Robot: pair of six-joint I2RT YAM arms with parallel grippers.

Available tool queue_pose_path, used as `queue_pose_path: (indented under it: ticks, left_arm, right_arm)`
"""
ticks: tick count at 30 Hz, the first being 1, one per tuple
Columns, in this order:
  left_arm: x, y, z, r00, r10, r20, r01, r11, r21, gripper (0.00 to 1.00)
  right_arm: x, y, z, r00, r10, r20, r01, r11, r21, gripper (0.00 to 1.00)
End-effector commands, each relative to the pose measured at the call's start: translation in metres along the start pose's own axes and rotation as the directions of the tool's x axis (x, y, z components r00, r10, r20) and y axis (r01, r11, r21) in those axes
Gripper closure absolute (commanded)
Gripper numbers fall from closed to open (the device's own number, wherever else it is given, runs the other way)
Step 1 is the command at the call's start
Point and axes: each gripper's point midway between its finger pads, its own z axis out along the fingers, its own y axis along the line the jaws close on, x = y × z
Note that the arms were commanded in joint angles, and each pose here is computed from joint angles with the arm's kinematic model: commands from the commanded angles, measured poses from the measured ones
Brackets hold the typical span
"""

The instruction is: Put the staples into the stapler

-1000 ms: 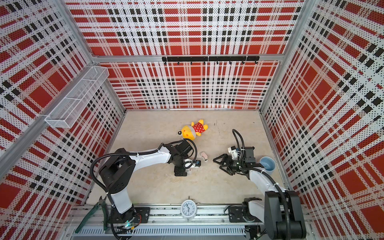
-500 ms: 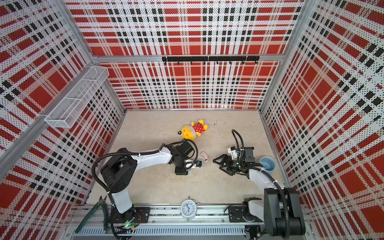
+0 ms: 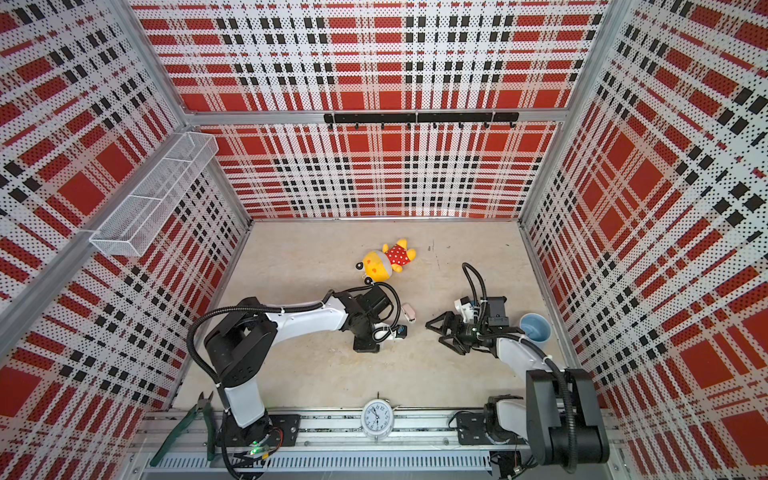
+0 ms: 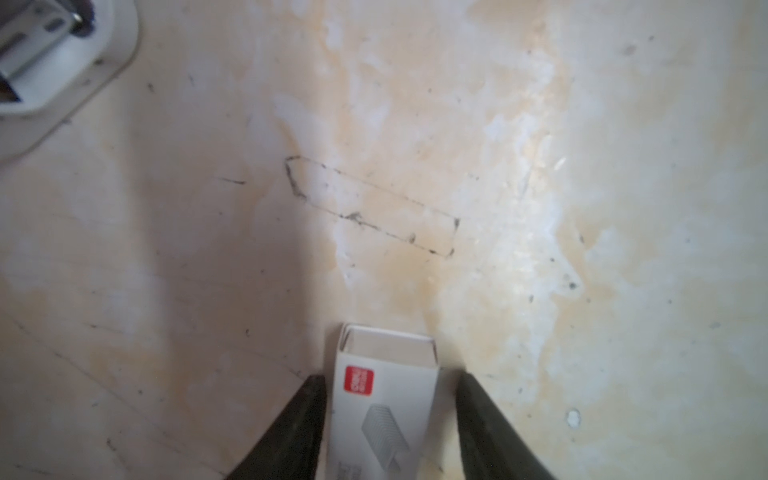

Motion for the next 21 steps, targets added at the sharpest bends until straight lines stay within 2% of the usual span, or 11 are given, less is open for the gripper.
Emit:
queue_pose_path:
  ticks: [1, 7, 9, 11, 17, 19, 21]
  left_arm:
    - [-0.015, 0.000, 0.003, 1.000, 0.010, 0.026, -0.010, 1.000, 0.009, 0.47]
    - [-0.028, -0.001, 0.006, 0.999, 0.009, 0.038, -0.010, 1.000, 0.009, 0.48]
    - [-0.031, -0.002, 0.006, 0.999, 0.012, 0.043, -0.012, 1.000, 0.011, 0.53]
    - [-0.033, -0.001, 0.006, 0.999, 0.007, 0.045, -0.008, 1.000, 0.009, 0.53]
    - [-0.026, 0.008, -0.011, 0.999, -0.001, 0.042, 0.002, 1.000, -0.020, 0.27]
    - [-0.019, 0.017, -0.023, 0.998, -0.025, 0.051, 0.027, 0.999, -0.023, 0.23]
    - [-0.010, 0.027, -0.030, 0.998, -0.048, 0.046, 0.050, 0.998, -0.027, 0.24]
  right_arm:
    - [-0.001, 0.002, 0.002, 0.999, -0.041, 0.000, 0.041, 0.999, -0.015, 0.12]
    - [-0.001, 0.000, 0.002, 0.999, -0.039, -0.001, 0.039, 0.999, -0.010, 0.12]
    - [0.000, -0.001, 0.002, 0.999, -0.037, -0.003, 0.037, 0.999, -0.007, 0.11]
    - [0.000, -0.001, 0.002, 0.999, -0.037, -0.001, 0.037, 0.999, -0.004, 0.11]
    - [0.000, -0.002, 0.002, 0.999, -0.037, -0.005, 0.037, 0.999, 0.004, 0.11]
    - [0.000, -0.003, 0.002, 0.999, -0.040, -0.007, 0.040, 0.999, 0.006, 0.11]
    - [0.001, -0.005, 0.003, 0.999, -0.036, -0.010, 0.036, 0.999, 0.011, 0.11]
